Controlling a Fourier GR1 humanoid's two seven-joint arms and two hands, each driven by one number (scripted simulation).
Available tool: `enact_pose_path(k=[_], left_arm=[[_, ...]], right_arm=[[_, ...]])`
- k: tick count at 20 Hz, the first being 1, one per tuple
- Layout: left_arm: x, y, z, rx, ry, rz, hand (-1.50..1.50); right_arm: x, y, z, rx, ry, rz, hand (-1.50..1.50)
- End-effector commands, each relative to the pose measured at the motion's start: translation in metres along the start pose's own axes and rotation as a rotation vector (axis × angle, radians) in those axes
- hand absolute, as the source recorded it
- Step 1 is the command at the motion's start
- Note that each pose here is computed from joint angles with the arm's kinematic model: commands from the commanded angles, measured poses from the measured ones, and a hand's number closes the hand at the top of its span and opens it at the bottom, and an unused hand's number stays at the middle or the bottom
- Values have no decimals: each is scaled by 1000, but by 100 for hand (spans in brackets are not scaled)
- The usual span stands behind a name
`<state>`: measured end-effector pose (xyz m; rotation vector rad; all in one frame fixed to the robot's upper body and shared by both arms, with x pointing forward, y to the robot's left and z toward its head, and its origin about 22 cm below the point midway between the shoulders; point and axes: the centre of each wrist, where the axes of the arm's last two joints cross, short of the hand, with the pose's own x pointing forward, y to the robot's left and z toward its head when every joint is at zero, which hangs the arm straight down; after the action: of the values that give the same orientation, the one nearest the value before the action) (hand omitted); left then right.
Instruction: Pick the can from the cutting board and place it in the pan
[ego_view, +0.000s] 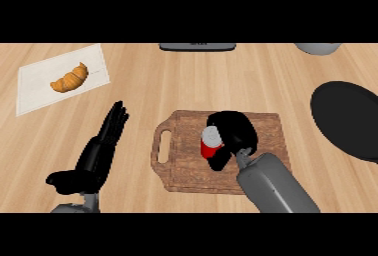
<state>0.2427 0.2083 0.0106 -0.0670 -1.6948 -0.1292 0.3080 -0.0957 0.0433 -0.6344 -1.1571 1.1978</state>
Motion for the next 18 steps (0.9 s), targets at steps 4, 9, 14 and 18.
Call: enact_pose_path(k=[4, 9, 14, 18], left_arm=[[-4, -10, -7, 4, -6, 2, 0], [1, -3, -12, 4, 6, -11, 0], [-2, -9, -5, 24, 12, -7, 0], [4, 2, -13, 4, -14, -6, 0]], right_arm=[[-18, -14, 21, -212, 80, 44, 150], [-45, -14, 57, -340, 158, -12, 150], [-22, -59, 87, -620, 136, -2, 150], [-47, -64, 112, -722, 147, -109, 150]])
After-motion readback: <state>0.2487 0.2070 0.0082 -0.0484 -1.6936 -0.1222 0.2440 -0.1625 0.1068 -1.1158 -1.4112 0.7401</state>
